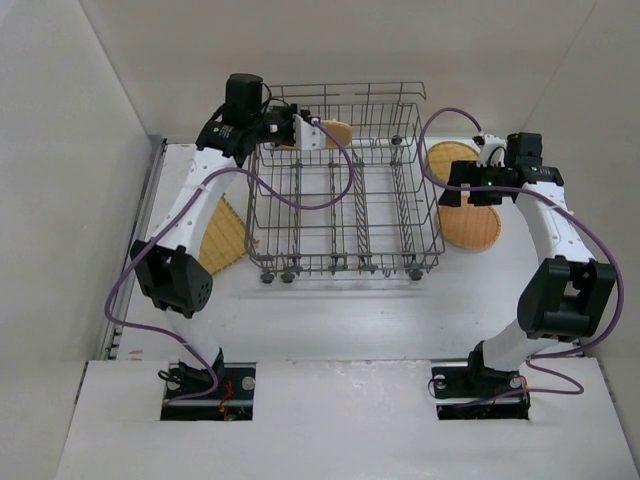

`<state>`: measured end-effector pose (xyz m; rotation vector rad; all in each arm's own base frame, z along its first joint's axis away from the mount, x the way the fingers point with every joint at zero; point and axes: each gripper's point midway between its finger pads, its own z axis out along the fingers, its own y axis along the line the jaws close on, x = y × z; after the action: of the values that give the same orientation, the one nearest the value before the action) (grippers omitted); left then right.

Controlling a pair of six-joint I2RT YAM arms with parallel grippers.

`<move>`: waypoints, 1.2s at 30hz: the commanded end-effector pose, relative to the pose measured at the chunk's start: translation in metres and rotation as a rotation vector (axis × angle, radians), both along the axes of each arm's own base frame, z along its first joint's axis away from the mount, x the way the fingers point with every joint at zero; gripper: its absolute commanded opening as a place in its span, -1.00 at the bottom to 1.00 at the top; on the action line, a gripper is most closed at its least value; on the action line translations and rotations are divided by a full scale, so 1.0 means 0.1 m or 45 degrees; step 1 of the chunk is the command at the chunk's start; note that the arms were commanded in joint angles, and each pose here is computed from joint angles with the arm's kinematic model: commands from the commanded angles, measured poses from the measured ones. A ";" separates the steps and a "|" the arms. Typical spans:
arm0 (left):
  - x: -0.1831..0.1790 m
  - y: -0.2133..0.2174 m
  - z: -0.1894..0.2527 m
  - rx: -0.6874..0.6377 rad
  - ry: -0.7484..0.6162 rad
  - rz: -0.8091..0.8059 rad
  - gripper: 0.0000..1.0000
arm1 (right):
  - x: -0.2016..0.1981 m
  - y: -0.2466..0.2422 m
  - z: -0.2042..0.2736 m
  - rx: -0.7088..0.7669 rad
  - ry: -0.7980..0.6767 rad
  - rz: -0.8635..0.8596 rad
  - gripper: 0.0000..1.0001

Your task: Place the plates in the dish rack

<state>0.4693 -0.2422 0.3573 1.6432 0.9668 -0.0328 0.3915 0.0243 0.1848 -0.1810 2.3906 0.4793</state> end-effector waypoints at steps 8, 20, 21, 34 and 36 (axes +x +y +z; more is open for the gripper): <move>0.15 -0.01 0.04 -0.052 -0.095 -0.045 -0.99 | 0.07 0.01 0.12 -0.007 -0.063 0.006 1.00; 0.35 0.01 -0.14 -0.073 -0.045 -0.019 -0.98 | 0.09 0.00 0.07 -0.012 -0.034 0.001 1.00; 0.36 0.03 -0.14 -0.074 -0.047 -0.015 -0.98 | 0.10 -0.01 0.06 -0.012 -0.032 0.001 1.00; 0.49 0.02 -0.10 -0.084 -0.056 -0.009 -0.98 | 0.19 -0.01 0.06 -0.012 -0.029 0.000 1.00; 0.50 0.02 -0.10 -0.084 -0.054 -0.009 -0.98 | 0.18 -0.01 0.05 -0.010 -0.026 0.001 1.00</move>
<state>0.5177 -0.2331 0.2808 1.6341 1.1069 -0.1131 0.3996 0.0208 0.1721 -0.1678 2.4252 0.4730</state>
